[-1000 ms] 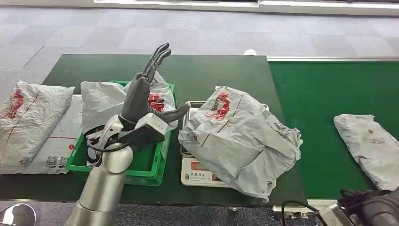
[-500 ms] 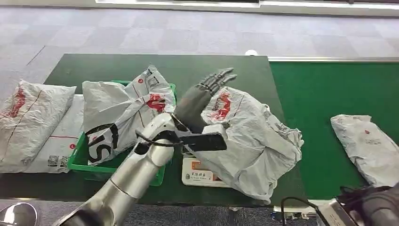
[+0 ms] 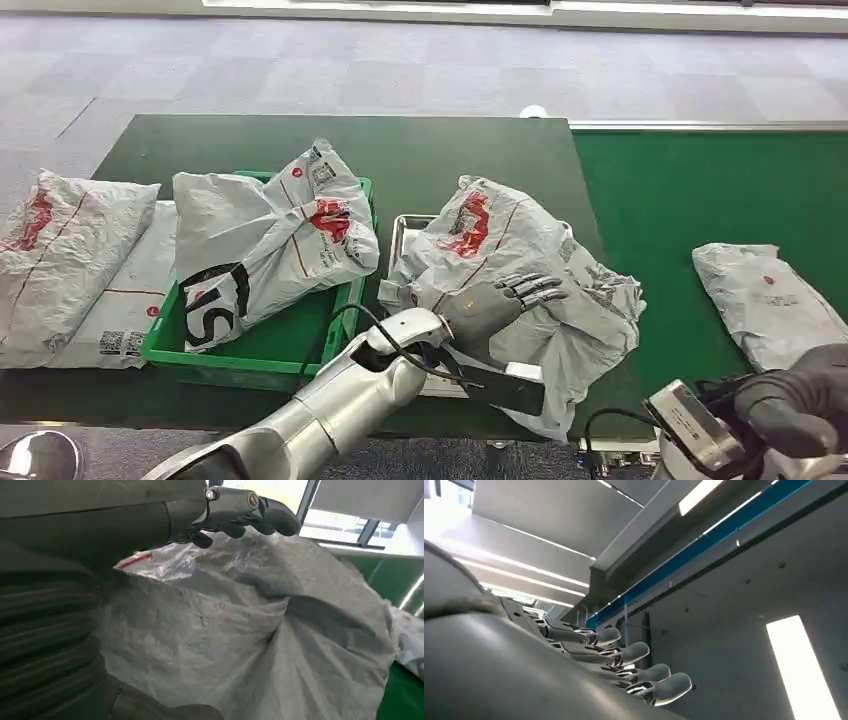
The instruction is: Moved the parcel from conveyor to table for the left to box.
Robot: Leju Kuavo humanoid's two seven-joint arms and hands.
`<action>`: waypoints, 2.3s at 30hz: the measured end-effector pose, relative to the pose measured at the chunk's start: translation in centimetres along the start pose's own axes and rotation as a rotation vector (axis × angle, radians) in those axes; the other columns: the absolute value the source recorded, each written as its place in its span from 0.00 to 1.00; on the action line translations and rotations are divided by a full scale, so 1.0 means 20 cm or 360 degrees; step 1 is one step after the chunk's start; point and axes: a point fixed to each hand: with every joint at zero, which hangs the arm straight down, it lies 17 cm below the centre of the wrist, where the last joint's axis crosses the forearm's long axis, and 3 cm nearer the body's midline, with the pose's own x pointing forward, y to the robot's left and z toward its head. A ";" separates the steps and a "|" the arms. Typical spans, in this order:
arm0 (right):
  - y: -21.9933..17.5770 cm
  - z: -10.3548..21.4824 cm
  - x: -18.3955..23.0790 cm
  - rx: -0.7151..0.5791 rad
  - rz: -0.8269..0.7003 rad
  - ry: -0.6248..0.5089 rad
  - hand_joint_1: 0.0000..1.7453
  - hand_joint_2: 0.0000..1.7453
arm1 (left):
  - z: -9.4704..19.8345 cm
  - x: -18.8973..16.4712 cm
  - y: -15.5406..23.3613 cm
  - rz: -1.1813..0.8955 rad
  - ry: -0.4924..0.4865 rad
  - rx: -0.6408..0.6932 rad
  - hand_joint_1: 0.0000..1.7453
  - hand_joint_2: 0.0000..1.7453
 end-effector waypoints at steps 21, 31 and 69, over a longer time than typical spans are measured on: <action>0.01 0.01 -0.01 0.0003 -0.0019 0.0023 0.00 0.00 | 0.08 -0.12 -0.24 -0.0057 0.0109 -0.0294 1.00 1.00; -0.02 0.01 -0.03 -0.0012 -0.0002 0.0036 0.00 0.00 | 0.02 -0.09 0.46 -0.0343 0.0117 0.0555 1.00 1.00; 0.04 0.06 -0.07 0.0040 0.0006 0.0070 0.00 0.00 | 0.23 -0.32 -0.09 -0.0026 0.0208 -0.0416 0.00 1.00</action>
